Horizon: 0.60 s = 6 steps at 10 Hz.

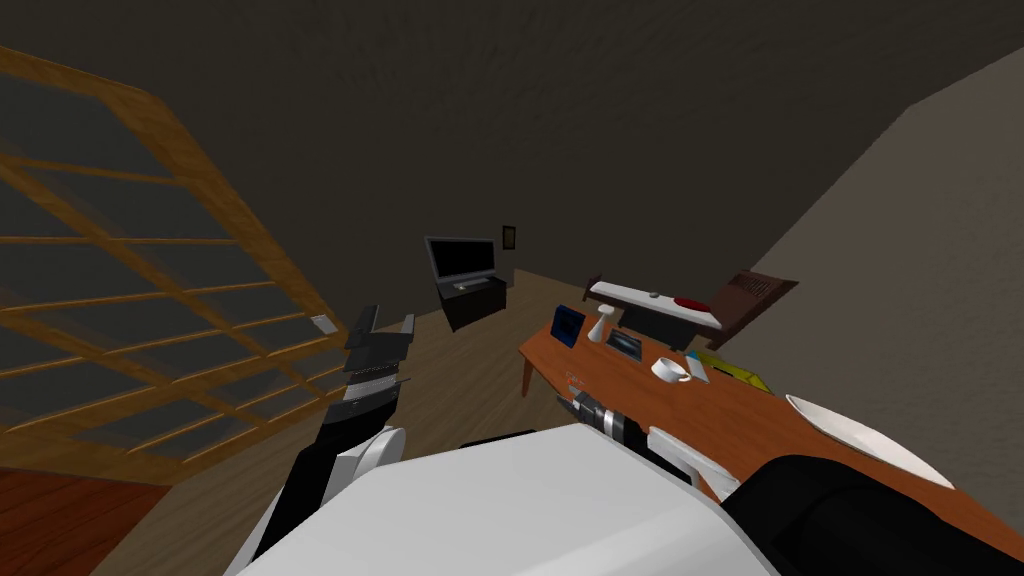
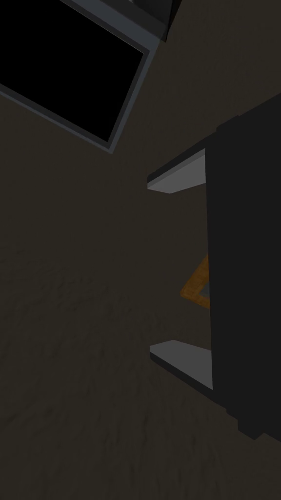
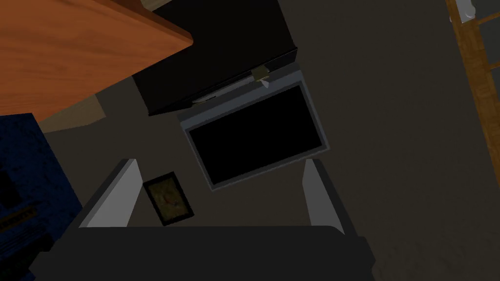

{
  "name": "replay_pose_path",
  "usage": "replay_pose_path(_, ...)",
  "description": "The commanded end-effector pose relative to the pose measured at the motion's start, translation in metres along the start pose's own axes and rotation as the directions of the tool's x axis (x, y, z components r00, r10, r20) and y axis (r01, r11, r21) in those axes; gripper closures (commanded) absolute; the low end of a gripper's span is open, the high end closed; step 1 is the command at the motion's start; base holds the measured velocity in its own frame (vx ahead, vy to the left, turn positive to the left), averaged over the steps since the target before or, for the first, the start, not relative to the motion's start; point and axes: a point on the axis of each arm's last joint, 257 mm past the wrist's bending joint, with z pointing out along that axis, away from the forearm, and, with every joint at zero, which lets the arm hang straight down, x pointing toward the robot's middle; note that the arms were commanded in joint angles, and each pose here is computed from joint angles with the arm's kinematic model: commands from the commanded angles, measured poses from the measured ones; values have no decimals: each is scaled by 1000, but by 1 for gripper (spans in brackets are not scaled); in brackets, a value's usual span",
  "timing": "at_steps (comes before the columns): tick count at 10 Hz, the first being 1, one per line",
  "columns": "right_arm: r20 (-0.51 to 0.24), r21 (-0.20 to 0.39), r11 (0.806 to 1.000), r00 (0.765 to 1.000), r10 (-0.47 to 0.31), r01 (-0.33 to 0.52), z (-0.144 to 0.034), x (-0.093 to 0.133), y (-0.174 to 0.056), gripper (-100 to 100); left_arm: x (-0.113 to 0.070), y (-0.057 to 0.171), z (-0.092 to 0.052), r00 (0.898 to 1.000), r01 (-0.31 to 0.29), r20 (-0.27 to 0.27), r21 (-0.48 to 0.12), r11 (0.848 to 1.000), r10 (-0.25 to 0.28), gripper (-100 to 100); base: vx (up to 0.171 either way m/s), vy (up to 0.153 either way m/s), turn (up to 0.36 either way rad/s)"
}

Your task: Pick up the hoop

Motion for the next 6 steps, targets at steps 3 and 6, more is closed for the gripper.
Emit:
replay_pose_path(3, -202, 49, 993, 975, -96, 108, -34, 61, -44, -100, 0, 0, 0, 1000, 0, 0, 0, 1000, 0, 0, 101, 28, 147)
replay_pose_path(6, -294, 71, 986, 948, -125, 152, -56, 88, -66, -100, 0, 0, 0, 1000, 0, 0, 0, 1000, 0, 0, 72, 4, 69)
